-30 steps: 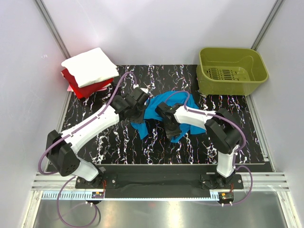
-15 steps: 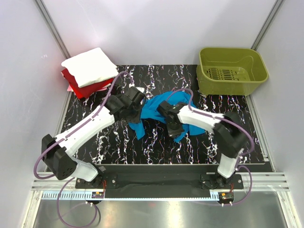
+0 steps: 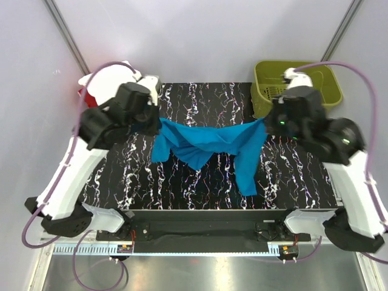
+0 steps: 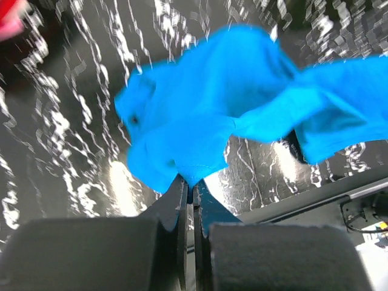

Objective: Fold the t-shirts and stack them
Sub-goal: Flatten the tshirt out

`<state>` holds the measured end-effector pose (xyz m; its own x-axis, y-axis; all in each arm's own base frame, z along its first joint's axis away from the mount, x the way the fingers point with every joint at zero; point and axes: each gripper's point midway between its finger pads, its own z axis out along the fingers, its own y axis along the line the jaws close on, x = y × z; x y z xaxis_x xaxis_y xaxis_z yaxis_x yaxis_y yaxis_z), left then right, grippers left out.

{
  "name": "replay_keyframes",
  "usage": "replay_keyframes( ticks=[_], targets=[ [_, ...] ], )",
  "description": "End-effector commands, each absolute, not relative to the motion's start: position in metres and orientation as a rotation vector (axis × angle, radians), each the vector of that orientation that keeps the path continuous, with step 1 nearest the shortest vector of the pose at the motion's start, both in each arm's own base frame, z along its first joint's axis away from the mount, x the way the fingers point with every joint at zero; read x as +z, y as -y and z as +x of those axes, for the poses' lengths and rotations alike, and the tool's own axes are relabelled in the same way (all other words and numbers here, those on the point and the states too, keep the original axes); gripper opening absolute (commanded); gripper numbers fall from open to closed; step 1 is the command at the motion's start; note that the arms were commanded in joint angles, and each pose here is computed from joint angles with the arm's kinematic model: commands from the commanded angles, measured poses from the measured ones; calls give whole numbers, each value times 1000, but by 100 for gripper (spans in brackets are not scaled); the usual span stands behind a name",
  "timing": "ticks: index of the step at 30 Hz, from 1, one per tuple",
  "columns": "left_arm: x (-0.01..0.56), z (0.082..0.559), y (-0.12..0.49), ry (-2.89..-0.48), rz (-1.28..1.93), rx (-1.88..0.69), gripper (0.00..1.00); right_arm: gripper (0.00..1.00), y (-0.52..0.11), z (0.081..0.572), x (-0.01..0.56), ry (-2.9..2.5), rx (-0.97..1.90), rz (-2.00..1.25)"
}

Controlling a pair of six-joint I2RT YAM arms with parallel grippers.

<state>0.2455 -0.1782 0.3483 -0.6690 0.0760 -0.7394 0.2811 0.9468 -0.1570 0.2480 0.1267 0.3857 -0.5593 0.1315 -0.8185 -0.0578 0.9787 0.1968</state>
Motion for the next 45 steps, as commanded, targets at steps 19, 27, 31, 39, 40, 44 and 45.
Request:
replay_keyframes(
  ticks=[19, 27, 31, 39, 40, 44, 45],
  targets=[
    [540, 79, 104, -1395, 627, -700, 0, 0, -4, 113, 529, -1379, 472, 121],
    [556, 104, 113, -1372, 681, -587, 0, 0, 6, 151, 533, -1435, 226, 160],
    [537, 154, 134, -1498, 662, -498, 0, 0, -30, 227, 481, -1681, -22, 133],
    [401, 344, 154, -1980, 582, -348, 0, 0, -32, 387, 316, -2184, -34, 382],
    [378, 370, 148, -2072, 497, -326, 14, 7, -33, 411, 278, -2285, -54, 392],
    [311, 450, 157, -2311, 326, -388, 79, 87, -33, 452, 269, -2375, -92, 401],
    [309, 451, 161, -2313, 307, -416, 91, 91, -33, 451, 265, -2401, -105, 401]
  ],
)
